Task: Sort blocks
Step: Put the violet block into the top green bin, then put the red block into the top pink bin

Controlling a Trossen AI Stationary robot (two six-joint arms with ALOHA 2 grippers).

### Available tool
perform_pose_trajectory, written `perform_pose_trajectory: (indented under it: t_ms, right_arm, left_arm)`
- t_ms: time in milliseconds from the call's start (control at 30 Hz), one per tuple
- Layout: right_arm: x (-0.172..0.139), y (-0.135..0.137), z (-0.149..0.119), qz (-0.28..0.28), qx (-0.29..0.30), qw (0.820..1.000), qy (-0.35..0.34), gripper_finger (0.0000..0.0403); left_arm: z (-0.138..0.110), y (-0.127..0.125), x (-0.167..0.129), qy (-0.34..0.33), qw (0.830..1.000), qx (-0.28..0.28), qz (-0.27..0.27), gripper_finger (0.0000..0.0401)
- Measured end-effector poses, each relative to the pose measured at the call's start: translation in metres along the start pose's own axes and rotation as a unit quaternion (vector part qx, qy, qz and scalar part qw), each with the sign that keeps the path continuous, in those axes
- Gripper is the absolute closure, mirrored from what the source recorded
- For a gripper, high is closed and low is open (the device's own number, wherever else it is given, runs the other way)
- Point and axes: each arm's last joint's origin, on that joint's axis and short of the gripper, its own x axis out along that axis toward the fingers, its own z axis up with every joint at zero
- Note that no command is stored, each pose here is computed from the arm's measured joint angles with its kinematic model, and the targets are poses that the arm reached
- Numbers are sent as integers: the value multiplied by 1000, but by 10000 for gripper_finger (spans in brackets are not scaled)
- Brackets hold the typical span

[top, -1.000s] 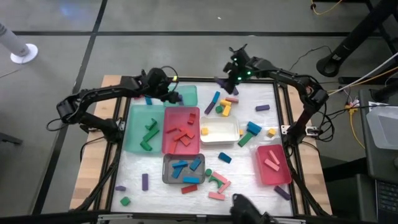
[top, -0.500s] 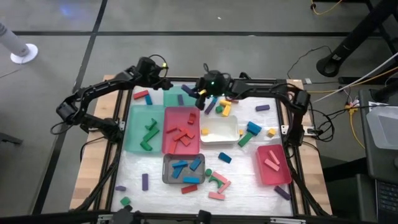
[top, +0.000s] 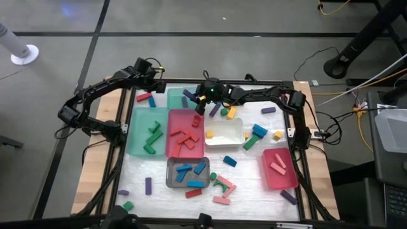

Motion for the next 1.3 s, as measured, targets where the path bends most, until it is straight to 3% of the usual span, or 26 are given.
perform_pose_trajectory:
  t_ms: [300,467,667,833,1100,1300]
  right_arm:
    - [0,-1,-1,-14,1,1000,4,190]
    - [0,-1,-1,-10,1,1000,4,170]
    - [0,0,-1,4,2,1000,4,169]
    - [0,0,-1,4,2,1000,4,169]
    - [0,0,0,4,2,1000,4,169]
    - [-1,0,15,4,1,1000,1,169]
  left_arm:
    - [-11,17,-3,47,986,75,142,210]
    - [-10,17,-3,44,984,83,153,210]
    - [-11,16,-3,38,986,40,156,210]
    - [-17,14,-3,48,983,-89,156,210]
    - [-14,18,15,63,976,-137,159,210]
    - [-9,22,40,61,973,-154,161,210]
